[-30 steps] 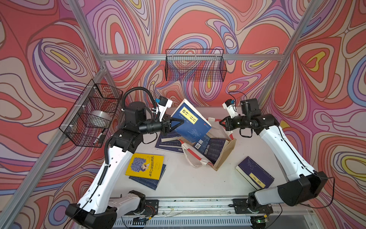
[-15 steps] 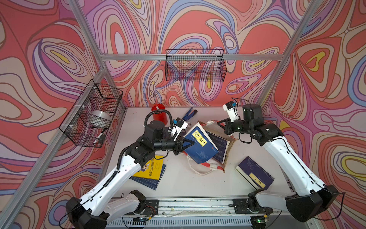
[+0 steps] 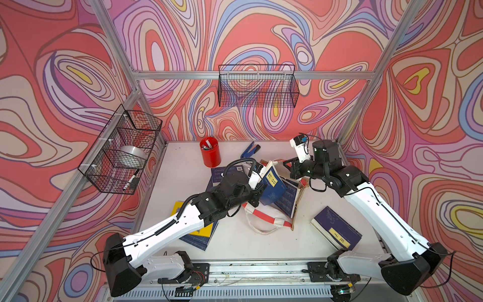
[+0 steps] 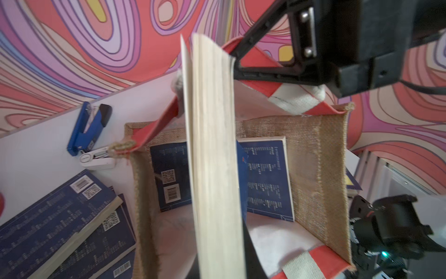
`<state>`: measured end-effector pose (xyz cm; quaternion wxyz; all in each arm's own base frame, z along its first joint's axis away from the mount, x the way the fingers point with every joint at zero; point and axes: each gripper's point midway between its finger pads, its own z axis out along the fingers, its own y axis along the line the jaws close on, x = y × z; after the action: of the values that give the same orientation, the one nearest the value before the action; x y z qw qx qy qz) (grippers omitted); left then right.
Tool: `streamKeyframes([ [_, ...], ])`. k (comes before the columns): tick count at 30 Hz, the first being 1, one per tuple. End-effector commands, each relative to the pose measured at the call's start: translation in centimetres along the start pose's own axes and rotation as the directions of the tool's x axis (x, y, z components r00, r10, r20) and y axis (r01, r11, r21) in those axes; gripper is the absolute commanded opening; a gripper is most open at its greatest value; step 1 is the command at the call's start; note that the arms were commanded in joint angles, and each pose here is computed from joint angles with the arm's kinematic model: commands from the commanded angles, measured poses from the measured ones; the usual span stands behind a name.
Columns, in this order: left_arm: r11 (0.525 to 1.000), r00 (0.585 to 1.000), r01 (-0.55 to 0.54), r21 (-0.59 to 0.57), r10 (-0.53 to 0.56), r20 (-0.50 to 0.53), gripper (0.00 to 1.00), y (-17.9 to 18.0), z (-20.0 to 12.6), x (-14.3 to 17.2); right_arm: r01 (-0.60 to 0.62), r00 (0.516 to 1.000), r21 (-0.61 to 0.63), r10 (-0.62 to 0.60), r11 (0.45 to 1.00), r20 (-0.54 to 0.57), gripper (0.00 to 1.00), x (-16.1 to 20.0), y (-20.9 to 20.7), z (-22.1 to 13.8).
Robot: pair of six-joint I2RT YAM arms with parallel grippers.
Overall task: Put the books into the canvas bag
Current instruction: Place the book in the canvas bag.
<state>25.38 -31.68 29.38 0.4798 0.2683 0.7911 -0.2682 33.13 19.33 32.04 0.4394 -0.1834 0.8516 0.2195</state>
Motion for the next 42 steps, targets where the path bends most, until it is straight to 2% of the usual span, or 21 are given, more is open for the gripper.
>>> streamKeyframes([
  [1,0.992,0.992,0.004,-0.129,0.012,0.123,0.00,1.3,-0.5,-3.6,-0.051,0.992,0.039,0.046,0.998,0.121,0.00,-2.6,-0.2,-1.4],
  [6,0.986,0.992,-0.023,-0.166,0.043,0.123,0.00,0.4,0.7,-2.1,-0.131,0.984,0.088,0.119,0.987,0.135,0.00,-2.9,-1.2,-1.3],
  [13,0.963,0.978,-0.117,-0.245,0.154,0.141,0.00,-2.1,2.6,-1.6,-0.193,0.975,0.092,0.179,0.977,0.134,0.00,-2.9,-1.3,-0.4],
  [17,0.967,0.977,-0.118,-0.226,0.153,0.146,0.00,-2.9,3.6,-1.4,-0.203,0.973,0.094,0.191,0.975,0.127,0.00,-2.5,-1.3,0.0],
  [20,0.974,0.979,-0.123,-0.190,0.151,0.140,0.30,-3.7,4.0,-1.2,-0.208,0.972,0.108,0.193,0.972,0.134,0.00,-2.3,-1.6,-0.2],
  [23,0.983,0.980,-0.125,-0.133,0.144,0.141,0.43,-4.7,4.1,-1.0,-0.205,0.972,0.123,0.188,0.971,0.140,0.00,-2.4,-1.9,-0.4],
  [25,0.989,0.978,-0.142,-0.045,0.147,0.149,0.50,-6.1,4.1,-0.7,-0.203,0.973,0.128,0.184,0.971,0.141,0.00,-2.3,-1.9,-0.4],
  [27,0.984,0.974,-0.172,0.050,0.162,0.160,0.52,-7.8,4.0,-0.5,-0.203,0.973,0.133,0.185,0.970,0.140,0.00,-2.4,-2.0,-0.4],
  [30,0.985,0.974,-0.158,0.063,0.145,0.172,0.54,-7.8,3.4,-0.9,-0.199,0.974,0.139,0.180,0.970,0.139,0.00,-2.3,-2.1,-0.2],
  [33,0.987,0.967,-0.157,0.019,0.150,0.205,0.63,-6.9,2.2,-1.8,-0.186,0.978,0.149,0.168,0.971,0.127,0.00,-2.1,-2.3,0.1],
  [38,0.992,0.974,-0.098,-0.084,0.113,0.197,0.74,-2.3,0.0,-3.4,-0.168,0.984,0.201,0.153,0.965,0.087,0.00,-1.0,-3.6,1.0],
  [40,0.993,0.984,-0.045,-0.114,0.064,0.168,0.75,0.3,-0.7,-3.3,-0.180,0.983,0.212,0.165,0.961,0.083,0.00,-0.5,-4.6,1.3],
  [42,0.988,0.984,-0.047,-0.145,0.071,0.163,0.76,1.8,-1.5,-3.2,-0.200,0.979,0.219,0.185,0.955,0.087,0.00,-0.3,-5.9,1.6],
])
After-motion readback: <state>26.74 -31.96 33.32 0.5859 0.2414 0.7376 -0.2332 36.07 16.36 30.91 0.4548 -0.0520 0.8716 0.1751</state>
